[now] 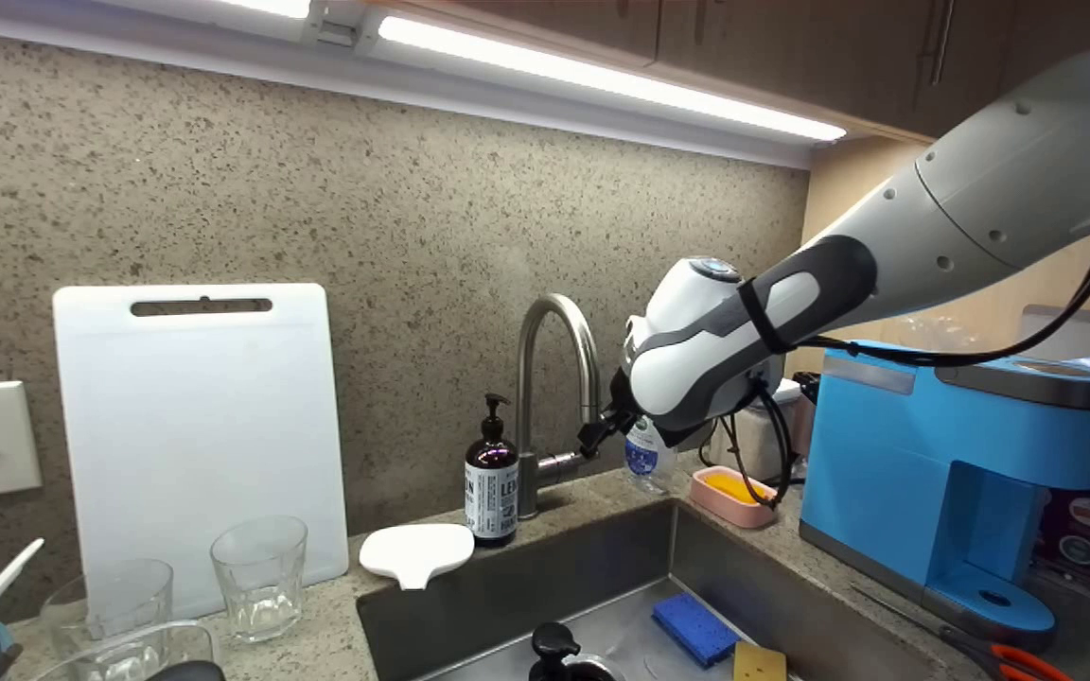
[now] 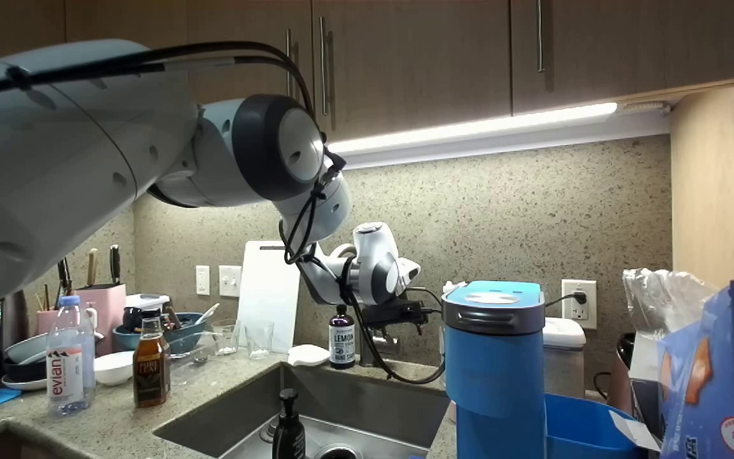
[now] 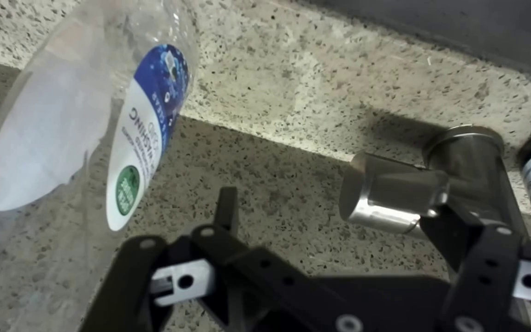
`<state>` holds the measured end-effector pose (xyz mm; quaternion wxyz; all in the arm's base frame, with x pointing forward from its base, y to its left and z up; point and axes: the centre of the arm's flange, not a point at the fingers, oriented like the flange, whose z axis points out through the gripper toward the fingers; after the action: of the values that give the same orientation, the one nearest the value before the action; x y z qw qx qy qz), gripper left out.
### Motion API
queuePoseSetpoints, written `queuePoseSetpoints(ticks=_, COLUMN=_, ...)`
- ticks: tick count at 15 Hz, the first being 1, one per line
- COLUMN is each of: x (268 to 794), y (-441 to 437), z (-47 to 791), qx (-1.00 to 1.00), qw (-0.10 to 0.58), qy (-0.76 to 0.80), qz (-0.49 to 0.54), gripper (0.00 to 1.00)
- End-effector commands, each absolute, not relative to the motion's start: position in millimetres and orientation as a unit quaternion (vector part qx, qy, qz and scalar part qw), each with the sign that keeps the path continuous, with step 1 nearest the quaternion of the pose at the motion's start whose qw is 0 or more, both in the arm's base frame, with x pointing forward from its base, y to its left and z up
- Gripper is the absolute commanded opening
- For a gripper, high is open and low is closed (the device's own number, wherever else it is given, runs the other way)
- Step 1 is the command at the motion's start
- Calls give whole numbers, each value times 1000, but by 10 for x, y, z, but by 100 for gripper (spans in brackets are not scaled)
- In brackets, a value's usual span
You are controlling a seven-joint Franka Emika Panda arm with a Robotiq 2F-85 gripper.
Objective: Open the tab
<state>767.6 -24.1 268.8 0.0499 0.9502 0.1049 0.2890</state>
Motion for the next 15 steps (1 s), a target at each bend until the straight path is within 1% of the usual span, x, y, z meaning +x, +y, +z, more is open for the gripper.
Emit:
queuePoseSetpoints(ticks=1, x=7632, y=-262, z=2730, qx=950, qw=63, qy=95, qz=292, gripper=100)
queuePoseSetpoints(ticks=8, x=7647, y=-255, z=2742, qx=950, qw=65, qy=94, qz=291, gripper=100)
queuePoseSetpoints(ticks=13, x=7645, y=-272, z=2764, qx=939, qw=115, qy=118, qz=303, gripper=100)
queuePoseSetpoints(ticks=15, x=7641, y=-263, z=2777, qx=937, qw=124, qy=123, qz=304, gripper=100)
